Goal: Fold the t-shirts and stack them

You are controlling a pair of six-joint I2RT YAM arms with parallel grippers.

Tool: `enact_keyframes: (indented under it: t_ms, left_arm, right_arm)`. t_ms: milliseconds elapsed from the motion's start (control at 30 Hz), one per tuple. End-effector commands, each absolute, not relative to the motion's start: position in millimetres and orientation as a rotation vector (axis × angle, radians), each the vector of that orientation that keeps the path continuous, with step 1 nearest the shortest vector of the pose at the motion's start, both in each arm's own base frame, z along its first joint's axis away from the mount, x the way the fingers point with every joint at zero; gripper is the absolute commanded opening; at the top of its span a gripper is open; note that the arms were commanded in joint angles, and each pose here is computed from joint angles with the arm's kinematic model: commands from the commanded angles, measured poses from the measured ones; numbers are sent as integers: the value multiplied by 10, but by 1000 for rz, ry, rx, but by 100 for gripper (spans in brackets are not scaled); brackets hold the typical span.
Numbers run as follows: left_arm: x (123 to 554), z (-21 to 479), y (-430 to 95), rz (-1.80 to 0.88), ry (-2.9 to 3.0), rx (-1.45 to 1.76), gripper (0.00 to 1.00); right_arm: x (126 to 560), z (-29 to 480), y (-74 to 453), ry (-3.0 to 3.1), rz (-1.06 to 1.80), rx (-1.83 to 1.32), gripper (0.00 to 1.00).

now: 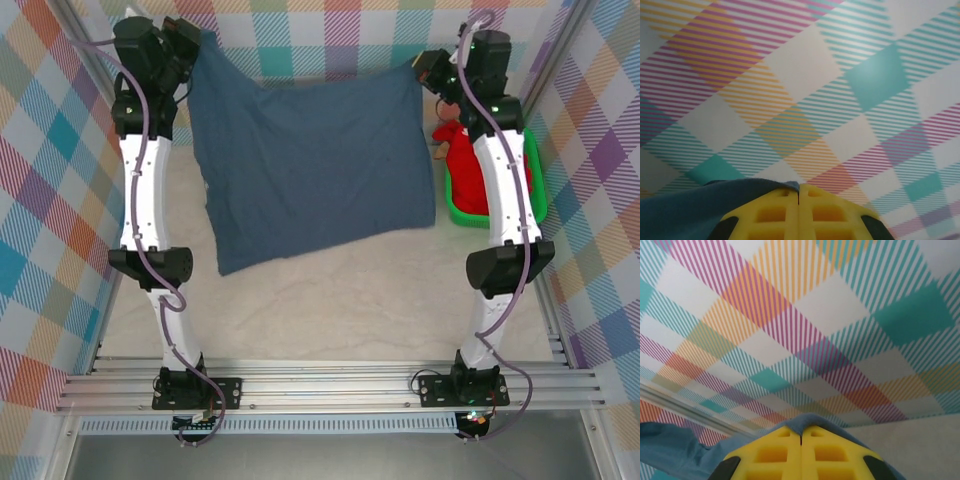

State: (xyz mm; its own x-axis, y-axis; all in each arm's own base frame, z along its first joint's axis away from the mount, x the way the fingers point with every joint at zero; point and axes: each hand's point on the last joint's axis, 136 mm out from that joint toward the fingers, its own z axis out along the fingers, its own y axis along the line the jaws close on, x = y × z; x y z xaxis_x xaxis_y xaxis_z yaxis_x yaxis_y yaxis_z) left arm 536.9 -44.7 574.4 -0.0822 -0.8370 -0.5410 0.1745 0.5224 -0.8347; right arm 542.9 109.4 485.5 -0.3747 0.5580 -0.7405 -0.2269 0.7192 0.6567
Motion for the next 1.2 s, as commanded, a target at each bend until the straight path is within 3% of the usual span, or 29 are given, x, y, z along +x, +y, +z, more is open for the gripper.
enact_keyframes:
  t_ms: [0, 133, 333, 433, 567, 767, 867, 967, 1167]
  left_arm:
    - [4142, 7115, -493, -1078, 1072, -412, 0]
    - [3729, 7220, -555, -1091, 1097, -387, 0]
    - [3569, 6580, -1029, -1090, 1356, -382, 0]
    - [3456, 5997, -1372, -1122, 1512, -419, 0]
    - [3198, 4703, -1868, -1112, 1836, -511, 0]
    - [2539, 2424, -1859, -915, 2291, -765, 0]
    - [2260, 1618, -1841, -848, 2480, -833, 0]
    - [2103, 1189, -1762, -714, 2614, -860, 0]
    - [2013, 1112, -1512, -448, 2688, -890, 0]
  right_arm:
    - [5101, 5331, 928, 1677, 854, 249, 0]
    - [4991, 5312, 819, 1675, 842, 264, 0]
    - [4917, 4741, 860, 1795, 867, 299, 0]
    - [4828, 4285, 857, 1888, 860, 340, 0]
    - [4676, 3468, 850, 2068, 843, 435, 0]
    - [4126, 2212, 669, 2336, 647, 676, 0]
    - [3830, 1703, 596, 2471, 541, 741, 0]
    - [3560, 1278, 496, 2598, 411, 793, 0]
    - [3204, 960, 320, 2719, 221, 830, 0]
